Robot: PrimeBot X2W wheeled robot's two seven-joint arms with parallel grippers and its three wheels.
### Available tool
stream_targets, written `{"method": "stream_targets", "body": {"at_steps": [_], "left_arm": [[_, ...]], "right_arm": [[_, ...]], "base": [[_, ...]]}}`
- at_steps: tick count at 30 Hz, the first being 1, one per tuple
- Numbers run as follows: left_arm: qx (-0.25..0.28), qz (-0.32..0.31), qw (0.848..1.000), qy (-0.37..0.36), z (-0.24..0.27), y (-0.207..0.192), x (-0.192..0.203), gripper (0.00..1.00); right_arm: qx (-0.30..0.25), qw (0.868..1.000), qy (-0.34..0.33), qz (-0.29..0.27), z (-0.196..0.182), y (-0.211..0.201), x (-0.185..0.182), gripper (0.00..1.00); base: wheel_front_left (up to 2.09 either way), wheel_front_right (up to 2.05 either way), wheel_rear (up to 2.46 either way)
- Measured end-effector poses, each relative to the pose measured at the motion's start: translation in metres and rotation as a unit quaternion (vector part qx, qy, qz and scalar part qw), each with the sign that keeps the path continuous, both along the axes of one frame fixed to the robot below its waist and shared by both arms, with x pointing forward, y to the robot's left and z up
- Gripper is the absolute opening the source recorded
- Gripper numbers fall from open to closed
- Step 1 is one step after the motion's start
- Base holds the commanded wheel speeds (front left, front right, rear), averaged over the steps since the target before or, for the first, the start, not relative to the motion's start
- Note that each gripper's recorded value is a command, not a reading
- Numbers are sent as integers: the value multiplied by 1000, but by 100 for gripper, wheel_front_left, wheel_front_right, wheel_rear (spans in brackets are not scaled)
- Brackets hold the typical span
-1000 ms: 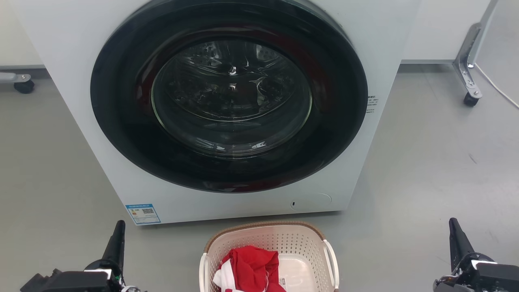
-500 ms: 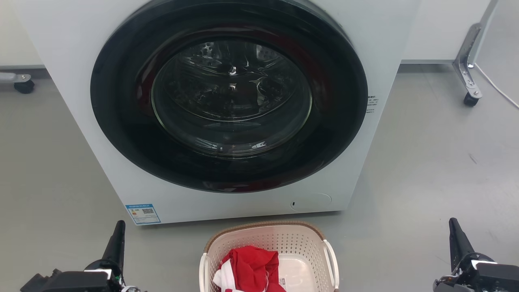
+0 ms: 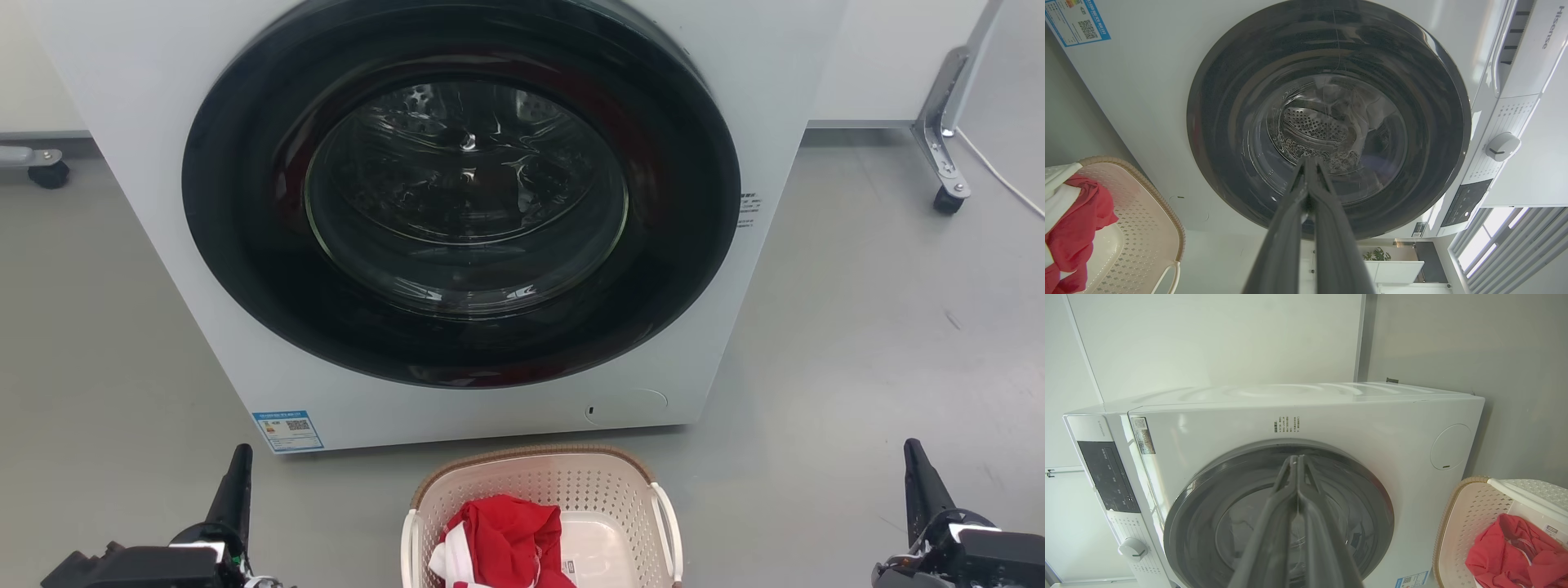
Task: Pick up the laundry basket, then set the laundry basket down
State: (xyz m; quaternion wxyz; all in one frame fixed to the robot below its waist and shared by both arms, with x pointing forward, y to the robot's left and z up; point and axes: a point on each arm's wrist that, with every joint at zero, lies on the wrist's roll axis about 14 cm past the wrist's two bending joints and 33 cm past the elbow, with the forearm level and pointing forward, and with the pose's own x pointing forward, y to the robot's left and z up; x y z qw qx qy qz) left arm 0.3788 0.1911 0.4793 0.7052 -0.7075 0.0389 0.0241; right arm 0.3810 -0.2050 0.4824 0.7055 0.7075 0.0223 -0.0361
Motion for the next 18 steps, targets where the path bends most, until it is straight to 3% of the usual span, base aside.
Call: {"method": "stream_targets", "body": {"at_steps": [18], "left_arm": [[0, 0, 1000, 0, 0, 0, 0, 0]], "right_arm": [[0, 1000, 0, 0, 0, 0, 0, 0]], "base": [[0, 0, 0]]}}
